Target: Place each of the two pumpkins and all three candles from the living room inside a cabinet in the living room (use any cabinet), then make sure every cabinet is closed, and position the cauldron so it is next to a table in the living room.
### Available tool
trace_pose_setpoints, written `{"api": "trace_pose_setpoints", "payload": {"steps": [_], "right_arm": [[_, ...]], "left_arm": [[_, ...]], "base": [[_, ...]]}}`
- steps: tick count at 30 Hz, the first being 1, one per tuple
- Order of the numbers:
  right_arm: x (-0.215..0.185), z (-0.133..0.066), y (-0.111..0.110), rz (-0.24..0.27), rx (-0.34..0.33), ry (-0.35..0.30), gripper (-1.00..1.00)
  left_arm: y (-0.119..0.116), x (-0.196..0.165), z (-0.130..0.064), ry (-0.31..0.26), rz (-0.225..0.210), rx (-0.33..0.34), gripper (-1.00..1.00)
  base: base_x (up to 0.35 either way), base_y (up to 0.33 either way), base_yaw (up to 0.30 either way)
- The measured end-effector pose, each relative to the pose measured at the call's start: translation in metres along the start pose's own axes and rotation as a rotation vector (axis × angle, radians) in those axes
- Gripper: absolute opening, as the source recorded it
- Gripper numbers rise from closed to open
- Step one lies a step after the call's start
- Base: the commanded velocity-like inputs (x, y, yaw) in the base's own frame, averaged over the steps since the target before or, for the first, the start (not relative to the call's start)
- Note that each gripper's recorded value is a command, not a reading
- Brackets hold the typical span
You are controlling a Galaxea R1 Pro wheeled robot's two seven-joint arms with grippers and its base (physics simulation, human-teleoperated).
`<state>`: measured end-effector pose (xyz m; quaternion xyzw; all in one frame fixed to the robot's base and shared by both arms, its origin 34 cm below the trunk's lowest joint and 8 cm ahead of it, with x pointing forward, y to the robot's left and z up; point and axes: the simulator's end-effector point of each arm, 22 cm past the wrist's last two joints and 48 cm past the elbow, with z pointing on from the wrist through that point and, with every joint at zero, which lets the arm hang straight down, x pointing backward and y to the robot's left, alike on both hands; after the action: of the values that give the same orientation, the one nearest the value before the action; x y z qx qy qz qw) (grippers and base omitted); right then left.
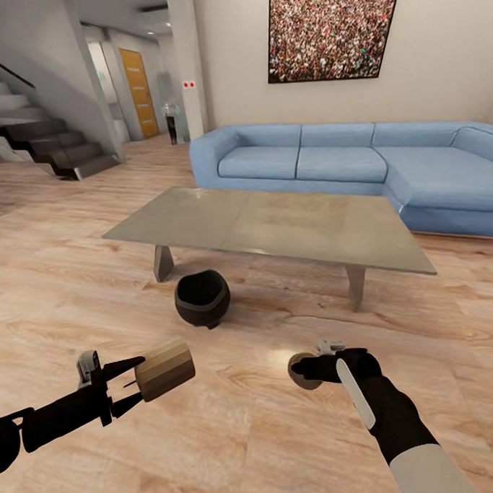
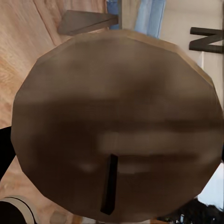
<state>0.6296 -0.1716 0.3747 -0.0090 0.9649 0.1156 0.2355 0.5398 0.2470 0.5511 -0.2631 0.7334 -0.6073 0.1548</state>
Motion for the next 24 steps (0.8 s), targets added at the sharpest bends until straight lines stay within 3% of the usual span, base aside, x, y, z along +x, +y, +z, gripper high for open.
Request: {"api": "trace_pose_setpoints", "payload": {"steps": [17, 24], "right_arm": [[-0.017, -0.022, 0.006, -0.010, -0.003, -0.046, -1.00], [-0.025, -0.030, 0.008, -0.012, -0.004, -0.055, -1.00]], "left_arm": [[-0.020, 0.003, -0.007, -0.009, 0.037, 0.020, -1.00], [-0.013, -0.007, -0.015, -0.036, 0.010, -0.001, -1.00]], "base": [[0.000, 0.000, 0.172], [0.000, 0.000, 0.172]]}}
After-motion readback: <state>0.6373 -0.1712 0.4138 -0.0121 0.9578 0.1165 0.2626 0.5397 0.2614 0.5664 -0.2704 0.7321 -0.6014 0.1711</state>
